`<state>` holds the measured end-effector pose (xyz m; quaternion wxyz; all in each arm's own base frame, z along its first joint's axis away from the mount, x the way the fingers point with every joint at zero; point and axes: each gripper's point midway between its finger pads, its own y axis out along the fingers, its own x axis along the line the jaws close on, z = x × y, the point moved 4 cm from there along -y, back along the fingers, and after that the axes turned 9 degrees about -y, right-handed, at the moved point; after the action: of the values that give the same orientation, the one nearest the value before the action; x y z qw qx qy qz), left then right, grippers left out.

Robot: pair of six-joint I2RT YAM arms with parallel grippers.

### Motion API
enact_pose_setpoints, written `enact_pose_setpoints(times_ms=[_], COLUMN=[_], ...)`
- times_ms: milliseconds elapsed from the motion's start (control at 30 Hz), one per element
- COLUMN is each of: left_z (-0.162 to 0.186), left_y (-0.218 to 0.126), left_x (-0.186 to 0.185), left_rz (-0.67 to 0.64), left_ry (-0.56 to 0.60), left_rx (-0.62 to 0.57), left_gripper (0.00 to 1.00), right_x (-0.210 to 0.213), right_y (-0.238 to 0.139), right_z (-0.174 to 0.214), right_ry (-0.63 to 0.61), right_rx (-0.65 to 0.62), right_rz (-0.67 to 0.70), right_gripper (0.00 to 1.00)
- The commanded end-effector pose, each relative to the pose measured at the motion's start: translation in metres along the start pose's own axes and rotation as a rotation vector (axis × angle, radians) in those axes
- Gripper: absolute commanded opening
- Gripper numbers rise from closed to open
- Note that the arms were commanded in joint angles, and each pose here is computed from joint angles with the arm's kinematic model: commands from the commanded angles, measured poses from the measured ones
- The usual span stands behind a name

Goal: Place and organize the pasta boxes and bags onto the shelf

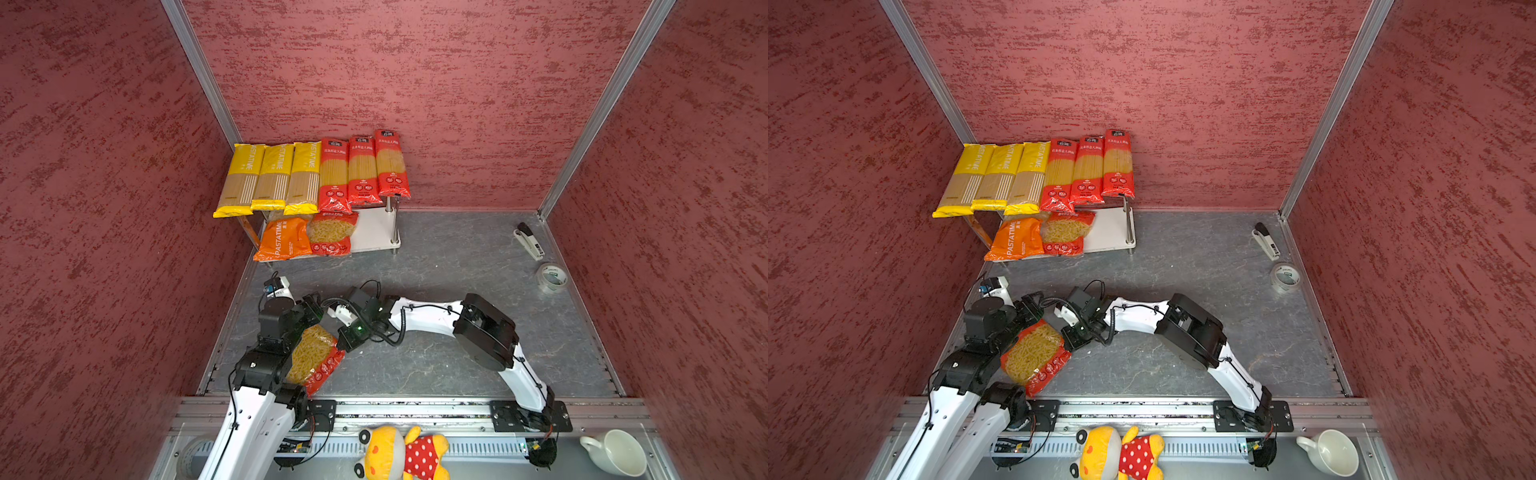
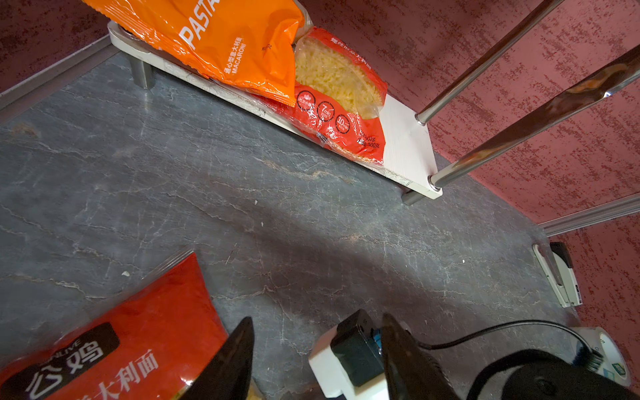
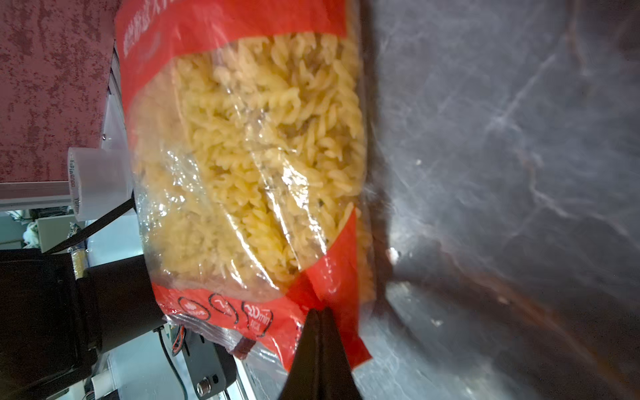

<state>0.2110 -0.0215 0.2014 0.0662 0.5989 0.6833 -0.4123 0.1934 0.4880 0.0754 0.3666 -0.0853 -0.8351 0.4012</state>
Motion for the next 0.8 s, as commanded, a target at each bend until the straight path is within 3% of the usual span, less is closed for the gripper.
enact_pose_setpoints(times_ms=[0,400,767], left_z=[-0.002,-0.002,-0.001], left_y=[0.0,0.001,0.001], left_x=[-0.003,-0.003,-0.004], left_rz=[0.023,0.023,0.03], left_ry=[-0.01,-0.011,-0.015], left_rx=[-0.014,-0.007,-0.006], left_gripper=[0.58,0.58,0.58], right_x=[-0.002,-0.031,-0.082], right_y=[-0.014,-0.028,-0.079], right_z=[-0.01,-0.01,0.002], right_ry=[-0.01,0.049,0.179], right_rx=[-0.065,-0.108,-0.2], right_rz=[0.065,0.203,0.34], right_gripper=[0.0,0.0,0.0])
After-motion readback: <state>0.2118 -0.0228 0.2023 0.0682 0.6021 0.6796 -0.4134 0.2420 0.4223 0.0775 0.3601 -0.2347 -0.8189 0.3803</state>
